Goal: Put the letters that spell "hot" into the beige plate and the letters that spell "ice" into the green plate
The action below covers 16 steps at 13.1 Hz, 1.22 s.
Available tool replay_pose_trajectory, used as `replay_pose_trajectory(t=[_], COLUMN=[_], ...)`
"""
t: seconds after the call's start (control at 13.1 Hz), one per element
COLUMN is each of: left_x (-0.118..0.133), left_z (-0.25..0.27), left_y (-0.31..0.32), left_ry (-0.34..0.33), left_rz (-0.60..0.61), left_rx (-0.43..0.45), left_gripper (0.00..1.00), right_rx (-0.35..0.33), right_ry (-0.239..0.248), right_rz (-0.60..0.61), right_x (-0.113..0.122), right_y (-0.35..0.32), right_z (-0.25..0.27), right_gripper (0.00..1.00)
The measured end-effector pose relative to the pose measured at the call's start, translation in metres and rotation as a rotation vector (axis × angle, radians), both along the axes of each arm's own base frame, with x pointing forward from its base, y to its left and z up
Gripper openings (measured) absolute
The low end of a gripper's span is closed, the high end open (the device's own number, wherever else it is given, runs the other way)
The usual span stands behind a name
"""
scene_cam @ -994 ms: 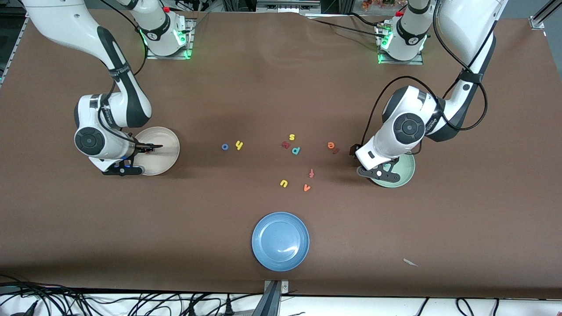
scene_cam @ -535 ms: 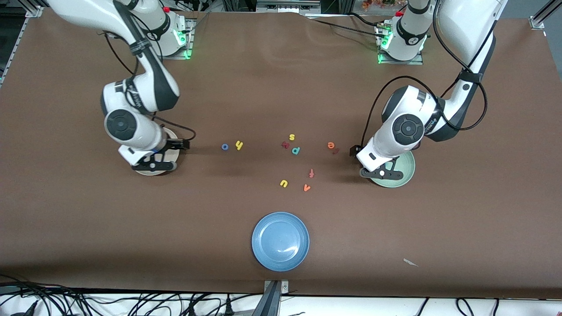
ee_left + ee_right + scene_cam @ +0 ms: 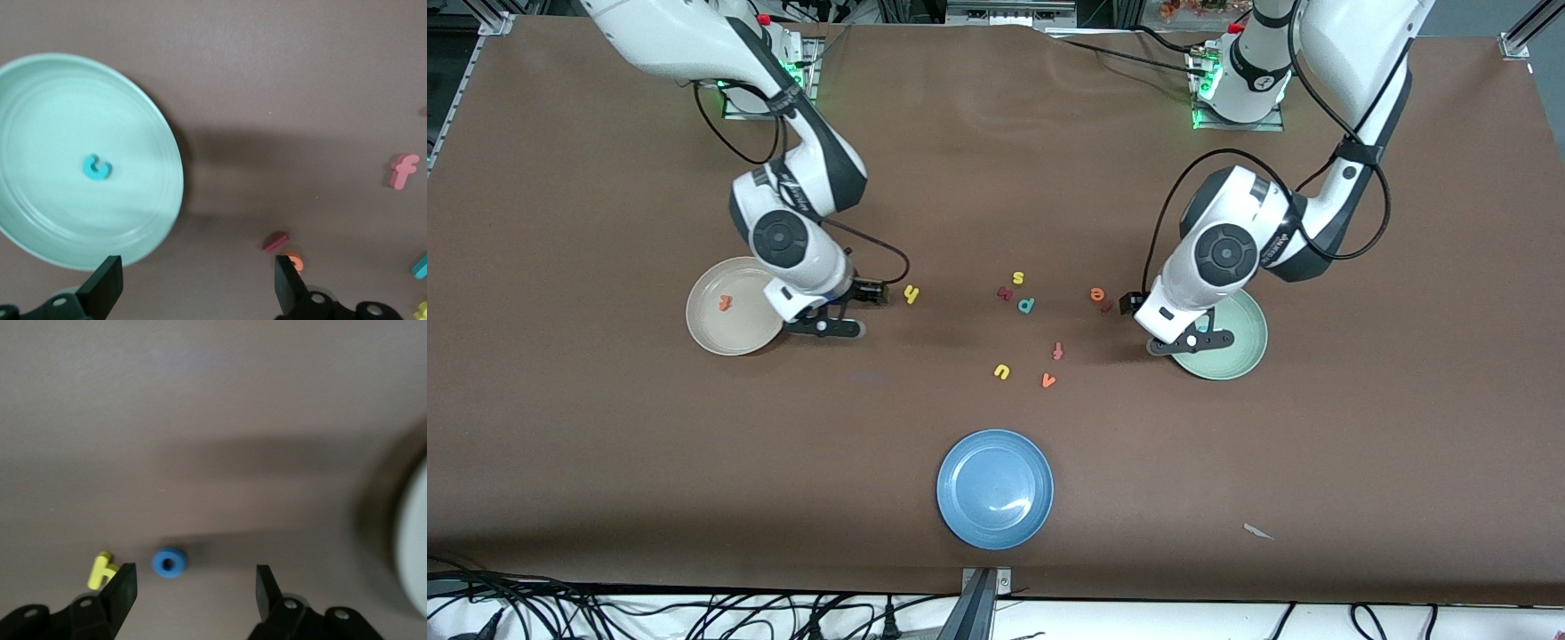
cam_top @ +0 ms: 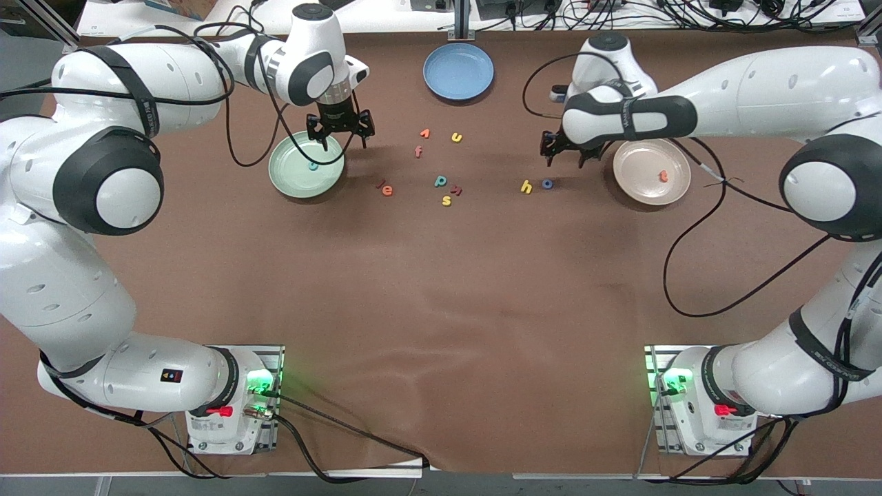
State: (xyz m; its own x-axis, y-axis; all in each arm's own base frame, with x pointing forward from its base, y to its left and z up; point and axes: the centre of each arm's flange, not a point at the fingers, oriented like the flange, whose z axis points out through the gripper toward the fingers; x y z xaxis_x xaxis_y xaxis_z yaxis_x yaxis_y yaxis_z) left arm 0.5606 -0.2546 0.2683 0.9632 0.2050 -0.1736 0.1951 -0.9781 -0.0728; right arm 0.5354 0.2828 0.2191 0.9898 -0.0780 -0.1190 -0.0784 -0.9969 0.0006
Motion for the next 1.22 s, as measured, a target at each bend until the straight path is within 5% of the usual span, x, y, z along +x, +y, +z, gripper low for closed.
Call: replay_pose_trajectory(t=[0.08,0.23,0.76,1.22], left_x=[-0.006,-0.020,-0.031,-0.030], left_z=[-0.004,-0.013,-0.024,-0.036], left_y=[-0.011,-0.035,-0.058,-0.055], left_ry=[0.005,0.025,0.080,0.097], left_rz=[0.053,0.134,0.207,0.214], left_rx=[0.015,0.031,-0.014,-0.008], left_gripper=[1.00,1.00,1.00,1.00], right_rx=[0.007,0.011,0.015,0.011], right_ry=[-0.005,0.000,0.019,0.021], right_rz=[0.000,0.000,0.009,0.007], right_x=[-0.002,-0.004,-0.011,-0.011], right_y=[0.006,0.009,0.015,0.013], right_z=[-0.007,-0.019,-0.045,-0.045], right_gripper=[0.80,0.62,0.60,0.39])
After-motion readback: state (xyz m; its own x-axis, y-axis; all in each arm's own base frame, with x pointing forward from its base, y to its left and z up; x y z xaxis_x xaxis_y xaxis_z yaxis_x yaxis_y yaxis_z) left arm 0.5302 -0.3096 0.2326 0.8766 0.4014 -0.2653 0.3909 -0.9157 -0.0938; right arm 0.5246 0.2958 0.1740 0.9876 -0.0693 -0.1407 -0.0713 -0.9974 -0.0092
